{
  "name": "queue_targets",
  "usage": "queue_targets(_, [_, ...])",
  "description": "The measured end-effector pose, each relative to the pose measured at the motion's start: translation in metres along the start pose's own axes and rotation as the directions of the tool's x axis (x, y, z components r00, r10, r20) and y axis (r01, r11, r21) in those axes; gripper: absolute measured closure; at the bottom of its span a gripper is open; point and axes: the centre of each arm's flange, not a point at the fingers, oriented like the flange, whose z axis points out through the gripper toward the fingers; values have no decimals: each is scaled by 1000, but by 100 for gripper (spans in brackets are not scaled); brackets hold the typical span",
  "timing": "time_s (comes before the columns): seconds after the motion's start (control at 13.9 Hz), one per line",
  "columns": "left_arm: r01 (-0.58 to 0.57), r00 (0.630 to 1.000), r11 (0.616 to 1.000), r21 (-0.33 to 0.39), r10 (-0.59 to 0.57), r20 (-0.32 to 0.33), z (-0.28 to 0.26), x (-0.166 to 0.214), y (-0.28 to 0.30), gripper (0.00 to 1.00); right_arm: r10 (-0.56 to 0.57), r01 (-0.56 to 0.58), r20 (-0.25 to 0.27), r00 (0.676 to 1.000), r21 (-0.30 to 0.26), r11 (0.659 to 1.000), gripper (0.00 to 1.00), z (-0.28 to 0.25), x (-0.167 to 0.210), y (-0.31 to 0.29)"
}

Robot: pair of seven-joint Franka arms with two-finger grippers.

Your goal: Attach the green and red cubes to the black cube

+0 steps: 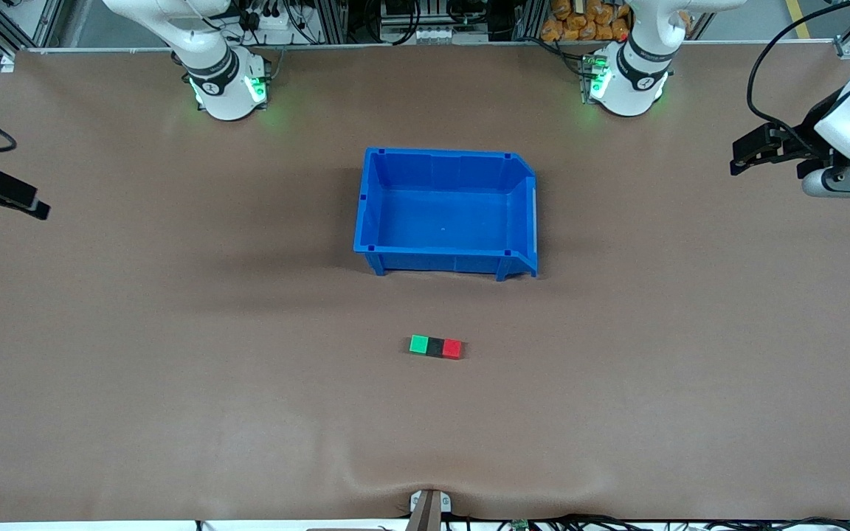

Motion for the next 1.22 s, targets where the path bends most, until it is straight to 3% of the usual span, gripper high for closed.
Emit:
queue_targets(0.14, [1,1000,1000,0,-1,0,0,0,-1,0,-4,4,-32,999,-8,1000,0,-19,-5,-1])
queue_targets(0.36, [1,1000,1000,0,-1,0,0,0,-1,0,-11,11,-13,1000,-9,1000,0,-28,-16,-4])
queue_targets(0.57, [3,1000,1000,0,-3,0,0,0,-2,0,-10,10,-26,1000,-8,1000,0,-38,-29,-2])
queue_targets(0.86, [4,1000,1000,0,-4,1,1,0,-2,0,-19,19,-72,997,0,1000,0,-31,-46,4])
queue_targets(1.22, [-14,1000,1000,1,14,11,6,3,8,0,-141,139,-94,986,-26,990,0,-38,-53,10])
